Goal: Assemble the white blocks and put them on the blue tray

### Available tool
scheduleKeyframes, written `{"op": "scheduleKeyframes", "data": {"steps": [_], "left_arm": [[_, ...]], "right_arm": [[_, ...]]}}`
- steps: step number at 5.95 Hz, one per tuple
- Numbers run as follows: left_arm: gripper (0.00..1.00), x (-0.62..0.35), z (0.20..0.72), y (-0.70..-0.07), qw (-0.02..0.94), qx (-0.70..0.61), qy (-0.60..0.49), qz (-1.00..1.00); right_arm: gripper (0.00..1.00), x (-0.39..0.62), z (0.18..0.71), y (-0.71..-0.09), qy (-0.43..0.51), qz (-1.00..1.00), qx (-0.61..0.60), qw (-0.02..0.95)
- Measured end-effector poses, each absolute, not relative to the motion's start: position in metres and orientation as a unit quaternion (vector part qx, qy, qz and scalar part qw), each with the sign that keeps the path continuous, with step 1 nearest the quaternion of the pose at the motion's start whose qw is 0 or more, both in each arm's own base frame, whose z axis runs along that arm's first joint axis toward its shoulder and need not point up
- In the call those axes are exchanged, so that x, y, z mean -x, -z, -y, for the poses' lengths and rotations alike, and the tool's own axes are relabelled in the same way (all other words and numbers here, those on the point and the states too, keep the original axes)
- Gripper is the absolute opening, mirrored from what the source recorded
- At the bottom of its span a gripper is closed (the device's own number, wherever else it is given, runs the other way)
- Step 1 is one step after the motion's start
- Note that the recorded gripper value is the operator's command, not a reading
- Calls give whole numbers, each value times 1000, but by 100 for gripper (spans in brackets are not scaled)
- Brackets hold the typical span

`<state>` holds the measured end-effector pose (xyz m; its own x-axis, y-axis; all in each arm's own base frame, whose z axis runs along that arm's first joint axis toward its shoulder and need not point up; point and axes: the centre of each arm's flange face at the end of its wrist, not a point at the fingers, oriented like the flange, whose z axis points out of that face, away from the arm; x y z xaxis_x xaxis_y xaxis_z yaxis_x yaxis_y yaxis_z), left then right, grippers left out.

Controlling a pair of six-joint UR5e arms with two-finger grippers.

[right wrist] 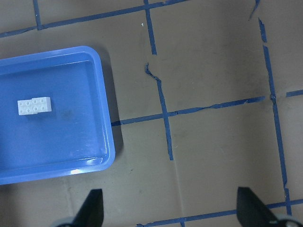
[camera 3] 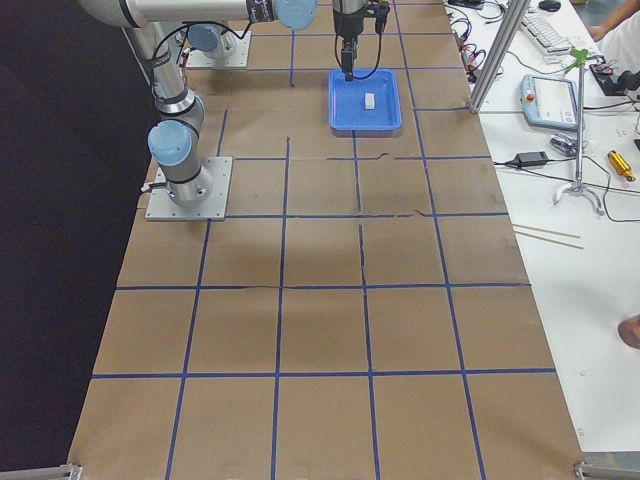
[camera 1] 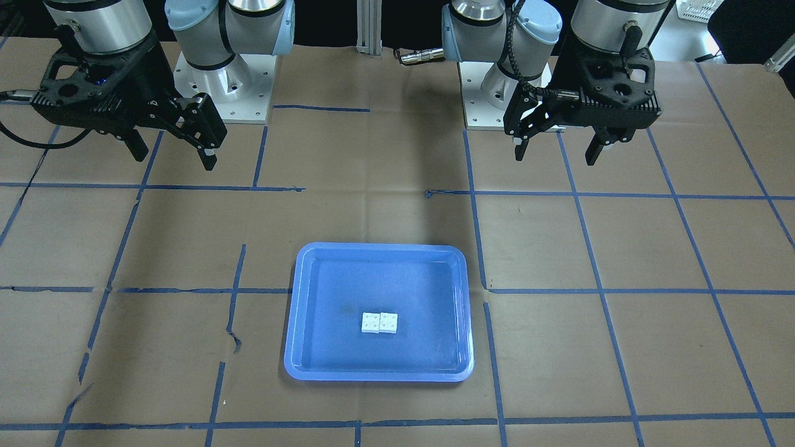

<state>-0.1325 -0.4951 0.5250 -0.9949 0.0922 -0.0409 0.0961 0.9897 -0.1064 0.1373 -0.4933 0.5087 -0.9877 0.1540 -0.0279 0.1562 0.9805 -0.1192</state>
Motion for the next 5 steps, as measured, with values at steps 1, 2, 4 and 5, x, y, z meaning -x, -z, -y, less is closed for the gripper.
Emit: {"op": "scheduleKeyframes", "data": {"steps": [1,2,4,5], "left_arm": [[99,132,495,-525,18,-48,54,-997],[99,132,495,-525,18,-47,54,-997],[99,132,495,-525,18,-48,54,-997],[99,132,495,-525,18,-48,54,-997]], "right_arm": [[100,-140,496,-510,60,-995,-75,8],[100,-141,500,-512,58,-996,-73,8],[100,-141,504,-513,52,-996,-74,7],[100,-140,505,-512,50,-996,-75,7]]}}
